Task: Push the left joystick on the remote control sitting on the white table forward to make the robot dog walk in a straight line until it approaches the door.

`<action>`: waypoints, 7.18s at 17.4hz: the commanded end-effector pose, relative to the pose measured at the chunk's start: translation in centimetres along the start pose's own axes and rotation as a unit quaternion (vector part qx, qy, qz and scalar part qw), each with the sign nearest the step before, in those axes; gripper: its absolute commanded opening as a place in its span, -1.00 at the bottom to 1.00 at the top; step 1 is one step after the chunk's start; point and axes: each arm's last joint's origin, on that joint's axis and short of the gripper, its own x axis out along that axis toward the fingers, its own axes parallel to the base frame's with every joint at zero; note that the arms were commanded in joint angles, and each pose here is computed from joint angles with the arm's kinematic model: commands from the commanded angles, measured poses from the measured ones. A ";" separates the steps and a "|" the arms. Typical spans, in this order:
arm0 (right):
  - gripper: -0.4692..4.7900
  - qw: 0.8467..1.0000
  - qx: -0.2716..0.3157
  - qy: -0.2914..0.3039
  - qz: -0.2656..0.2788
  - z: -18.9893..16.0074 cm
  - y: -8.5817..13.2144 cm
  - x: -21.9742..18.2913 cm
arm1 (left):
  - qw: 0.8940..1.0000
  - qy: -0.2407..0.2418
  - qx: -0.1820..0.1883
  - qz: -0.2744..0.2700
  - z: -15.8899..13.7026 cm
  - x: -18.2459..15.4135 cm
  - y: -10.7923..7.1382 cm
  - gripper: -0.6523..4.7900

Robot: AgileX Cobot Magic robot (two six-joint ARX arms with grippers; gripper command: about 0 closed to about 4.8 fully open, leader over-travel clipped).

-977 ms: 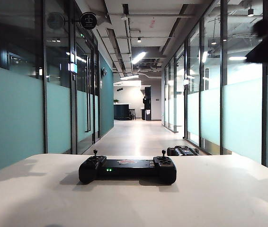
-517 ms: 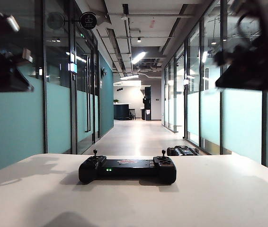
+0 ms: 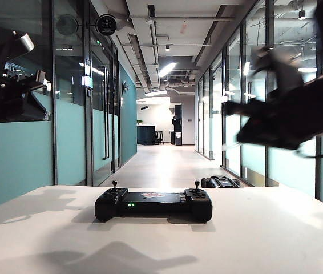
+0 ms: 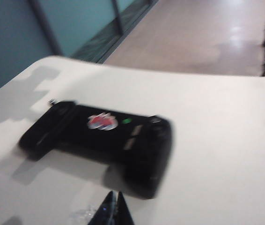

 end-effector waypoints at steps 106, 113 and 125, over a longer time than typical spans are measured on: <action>0.45 0.988 -0.003 0.103 -0.117 -5.0 0.4 14.3 | 0.996 0.018 -0.001 -0.083 0.5 4.8 0.3 -0.78; 0.45 0.989 0.012 0.112 -0.093 -4.4 -1.2 14.3 | 0.996 0.018 -0.002 -0.082 0.5 4.8 0.3 -0.78; -0.24 0.990 0.014 0.119 -0.074 -4.5 -1.1 14.3 | 0.996 0.018 -0.002 -0.083 0.5 4.8 0.3 -0.78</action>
